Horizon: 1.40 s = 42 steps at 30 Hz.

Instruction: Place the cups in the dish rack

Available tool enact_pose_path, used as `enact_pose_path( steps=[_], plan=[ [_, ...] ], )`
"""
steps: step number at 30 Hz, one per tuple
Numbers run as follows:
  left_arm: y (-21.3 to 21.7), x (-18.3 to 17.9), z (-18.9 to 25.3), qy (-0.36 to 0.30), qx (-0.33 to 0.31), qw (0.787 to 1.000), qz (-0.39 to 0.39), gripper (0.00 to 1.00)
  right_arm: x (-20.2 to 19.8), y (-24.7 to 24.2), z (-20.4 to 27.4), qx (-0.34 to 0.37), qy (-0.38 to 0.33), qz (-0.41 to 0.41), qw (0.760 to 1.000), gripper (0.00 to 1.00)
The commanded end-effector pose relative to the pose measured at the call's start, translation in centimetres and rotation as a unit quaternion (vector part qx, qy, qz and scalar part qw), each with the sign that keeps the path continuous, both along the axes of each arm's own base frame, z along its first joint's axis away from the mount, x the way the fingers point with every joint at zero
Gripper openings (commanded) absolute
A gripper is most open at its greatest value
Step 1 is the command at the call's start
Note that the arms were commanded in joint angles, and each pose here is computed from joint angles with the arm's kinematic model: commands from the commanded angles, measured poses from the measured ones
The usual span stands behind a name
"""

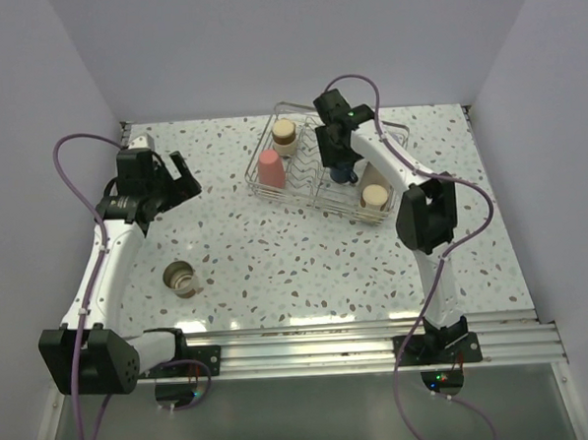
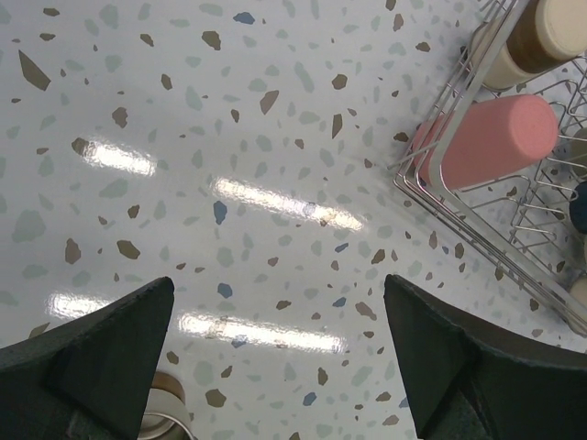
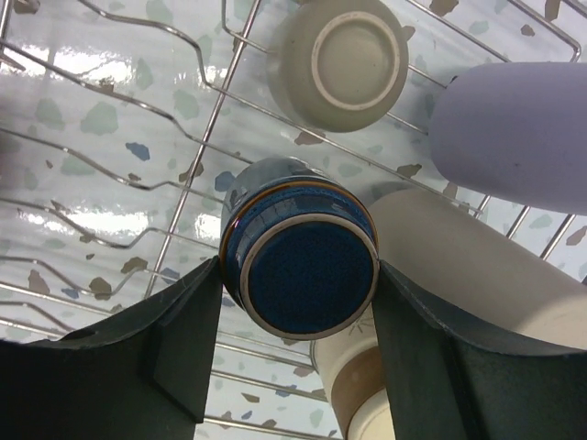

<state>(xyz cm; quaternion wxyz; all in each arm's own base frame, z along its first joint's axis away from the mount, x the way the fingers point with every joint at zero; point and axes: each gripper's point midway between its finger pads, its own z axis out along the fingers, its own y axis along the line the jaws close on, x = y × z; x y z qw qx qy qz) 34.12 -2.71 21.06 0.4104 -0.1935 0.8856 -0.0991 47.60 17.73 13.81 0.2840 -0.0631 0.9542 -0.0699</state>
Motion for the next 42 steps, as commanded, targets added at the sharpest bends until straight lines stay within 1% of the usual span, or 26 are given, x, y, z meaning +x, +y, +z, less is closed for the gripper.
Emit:
enact_pose_path(
  steps=[1, 9, 20, 21, 22, 25, 27, 28, 31, 32, 35, 36, 38, 39, 42],
  plan=[
    [-0.1, -0.1, 0.8, -0.013, 0.015, 1.0, -0.014, 1.0, 2.2, 0.1, 2.4, 0.012, -0.066, -0.019, 0.998, 0.0],
    [-0.3, 0.0, 0.3, -0.008, 0.016, 1.0, -0.019, 1.0, 2.8, 0.6, 0.7, 0.033, -0.073, -0.032, 0.996, 0.0],
    [-0.4, 0.1, -0.2, -0.003, 0.015, 1.0, -0.02, 1.0, 3.2, 0.2, -0.5, 0.029, -0.067, -0.052, 0.996, 0.0],
    [-0.4, 0.1, -0.2, -0.003, 0.014, 1.0, -0.02, 1.0, 3.2, 0.1, -0.8, 0.027, -0.063, -0.053, 0.996, 0.02],
    [-0.4, 0.1, -0.2, -0.003, 0.014, 1.0, -0.02, 1.0, 3.3, 0.2, -0.7, 0.029, -0.062, -0.052, 0.996, 0.07],
    [-0.4, 0.2, 0.0, -0.005, 0.015, 1.0, -0.02, 1.0, 3.3, 0.3, -1.2, 0.028, -0.055, -0.052, 0.997, 0.13],
    [-0.4, 0.2, 0.0, -0.004, 0.015, 1.0, -0.021, 1.0, 3.3, 0.4, -1.4, 0.028, -0.053, -0.05, 0.997, 0.16],
    [-0.4, 0.2, -0.1, -0.002, 0.015, 1.0, -0.021, 1.0, 3.3, 0.4, -1.3, 0.029, -0.053, -0.051, 0.997, 0.2],
    [-0.4, 0.2, -0.2, 0.001, 0.015, 1.0, -0.021, 1.0, 3.4, 0.3, -1.0, 0.029, -0.056, -0.052, 0.997, 0.26],
    [-0.4, 0.1, -0.2, 0.001, 0.015, 1.0, -0.021, 1.0, 3.3, 0.4, -1.1, 0.029, -0.055, -0.05, 0.997, 0.33],
    [-0.4, 0.1, -0.2, 0.001, 0.014, 1.0, -0.02, 1.0, 3.3, 0.3, -0.6, 0.03, -0.059, -0.05, 0.997, 0.46],
    [-0.4, 0.1, -0.2, 0.001, 0.014, 1.0, -0.02, 1.0, 3.3, 0.3, -0.5, 0.03, -0.059, -0.05, 0.997, 0.56],
    [-0.4, 0.1, -0.2, 0.001, 0.014, 1.0, -0.02, 1.0, 3.3, 0.2, -0.2, 0.032, -0.063, -0.05, 0.996, 0.63],
    [-0.4, 0.1, -0.3, 0.003, 0.014, 1.0, -0.02, 1.0, 3.3, 0.3, 0.0, 0.033, -0.063, -0.048, 0.996, 0.69],
    [-0.4, 0.0, -0.3, 0.005, 0.015, 1.0, -0.02, 1.0, 3.3, 0.3, 0.6, 0.036, -0.068, -0.048, 0.996, 0.75]
  ],
)
